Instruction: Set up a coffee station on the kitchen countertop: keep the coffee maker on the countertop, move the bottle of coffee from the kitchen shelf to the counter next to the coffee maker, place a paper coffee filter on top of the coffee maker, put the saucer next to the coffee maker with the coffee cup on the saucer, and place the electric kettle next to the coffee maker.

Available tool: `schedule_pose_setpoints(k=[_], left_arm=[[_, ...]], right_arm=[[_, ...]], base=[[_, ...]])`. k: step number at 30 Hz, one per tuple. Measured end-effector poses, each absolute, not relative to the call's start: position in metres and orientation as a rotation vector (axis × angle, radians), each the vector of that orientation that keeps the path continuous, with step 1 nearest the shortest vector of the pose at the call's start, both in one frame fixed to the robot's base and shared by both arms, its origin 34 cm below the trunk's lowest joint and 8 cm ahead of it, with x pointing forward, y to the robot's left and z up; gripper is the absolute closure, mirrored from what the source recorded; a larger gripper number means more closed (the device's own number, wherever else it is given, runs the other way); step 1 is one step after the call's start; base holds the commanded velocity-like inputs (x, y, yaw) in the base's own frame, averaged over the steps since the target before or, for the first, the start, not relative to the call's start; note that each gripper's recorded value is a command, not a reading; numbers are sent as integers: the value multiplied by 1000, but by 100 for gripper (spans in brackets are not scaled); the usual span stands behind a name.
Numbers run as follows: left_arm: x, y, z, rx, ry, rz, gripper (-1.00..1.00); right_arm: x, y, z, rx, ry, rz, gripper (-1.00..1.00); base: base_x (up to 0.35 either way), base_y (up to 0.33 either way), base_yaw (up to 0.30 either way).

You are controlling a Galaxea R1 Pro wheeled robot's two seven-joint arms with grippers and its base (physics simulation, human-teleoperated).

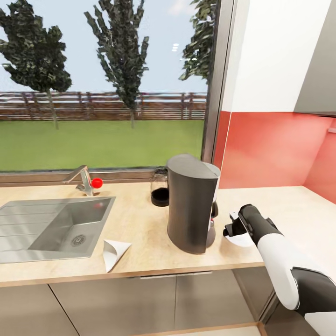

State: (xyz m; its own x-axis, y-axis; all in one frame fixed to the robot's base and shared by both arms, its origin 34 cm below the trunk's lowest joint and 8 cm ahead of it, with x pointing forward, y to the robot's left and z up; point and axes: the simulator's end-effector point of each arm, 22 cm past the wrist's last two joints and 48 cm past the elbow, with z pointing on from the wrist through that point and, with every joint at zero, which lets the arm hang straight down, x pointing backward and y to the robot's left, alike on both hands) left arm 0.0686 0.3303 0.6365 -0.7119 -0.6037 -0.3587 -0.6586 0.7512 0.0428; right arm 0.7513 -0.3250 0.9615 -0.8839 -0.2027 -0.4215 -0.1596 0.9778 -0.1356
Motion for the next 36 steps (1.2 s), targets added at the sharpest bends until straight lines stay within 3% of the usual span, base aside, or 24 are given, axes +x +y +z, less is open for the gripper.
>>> schedule_pose_setpoints(k=[36], left_arm=[[79,330,601,-978,2628,239,-100]], right_arm=[[757,-327,915,-271,2690,-156,100]], base=[[0,0,0]])
